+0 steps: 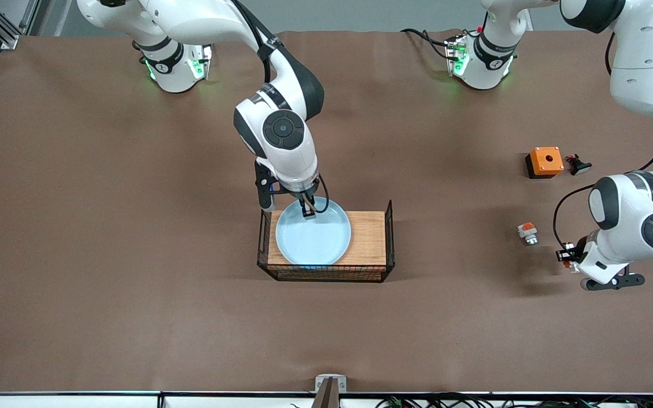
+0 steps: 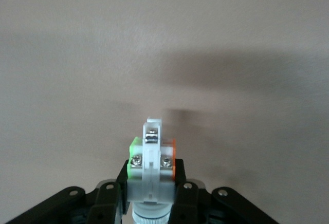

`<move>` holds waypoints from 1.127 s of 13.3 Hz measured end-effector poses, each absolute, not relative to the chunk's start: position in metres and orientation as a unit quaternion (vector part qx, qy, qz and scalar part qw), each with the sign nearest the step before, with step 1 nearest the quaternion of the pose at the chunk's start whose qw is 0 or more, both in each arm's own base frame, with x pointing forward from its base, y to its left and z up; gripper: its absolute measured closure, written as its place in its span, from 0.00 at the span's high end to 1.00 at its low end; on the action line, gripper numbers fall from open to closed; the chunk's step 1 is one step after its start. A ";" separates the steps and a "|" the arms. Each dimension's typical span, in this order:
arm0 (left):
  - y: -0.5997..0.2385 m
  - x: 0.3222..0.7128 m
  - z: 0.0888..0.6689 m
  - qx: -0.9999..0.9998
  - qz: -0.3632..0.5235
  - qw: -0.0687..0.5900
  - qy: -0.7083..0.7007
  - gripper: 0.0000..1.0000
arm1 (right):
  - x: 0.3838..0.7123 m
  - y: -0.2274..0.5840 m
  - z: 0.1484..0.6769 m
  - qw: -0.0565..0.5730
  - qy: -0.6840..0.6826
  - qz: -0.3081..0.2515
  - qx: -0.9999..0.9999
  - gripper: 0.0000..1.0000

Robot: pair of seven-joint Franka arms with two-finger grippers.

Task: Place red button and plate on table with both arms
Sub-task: 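Set the button down with the left gripper while the right gripper grasps the plate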

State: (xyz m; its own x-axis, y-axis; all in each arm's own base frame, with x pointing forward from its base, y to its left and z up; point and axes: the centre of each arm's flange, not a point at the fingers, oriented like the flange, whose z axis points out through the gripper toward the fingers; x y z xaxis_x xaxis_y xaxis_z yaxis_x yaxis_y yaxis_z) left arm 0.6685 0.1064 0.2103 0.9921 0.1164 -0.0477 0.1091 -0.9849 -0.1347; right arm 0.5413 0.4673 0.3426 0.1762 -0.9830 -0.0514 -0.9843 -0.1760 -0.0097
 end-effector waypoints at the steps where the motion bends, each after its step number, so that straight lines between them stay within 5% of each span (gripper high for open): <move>1: 0.110 0.665 0.205 -0.996 0.030 0.065 -0.058 0.34 | 0.542 0.467 0.343 0.021 0.642 0.016 -0.766 0.60; 6: 0.118 0.657 0.195 -0.996 0.030 0.063 -0.059 0.39 | 0.542 0.467 0.344 0.022 0.642 0.016 -0.767 0.53; 12: 0.094 0.682 0.254 -0.996 -0.032 0.057 -0.061 0.99 | 0.543 0.469 0.346 0.024 0.641 0.016 -0.767 0.41; 15: 0.090 0.686 0.332 -0.994 -0.065 0.059 -0.066 1.00 | 0.544 0.469 0.345 0.025 0.642 0.015 -0.766 0.37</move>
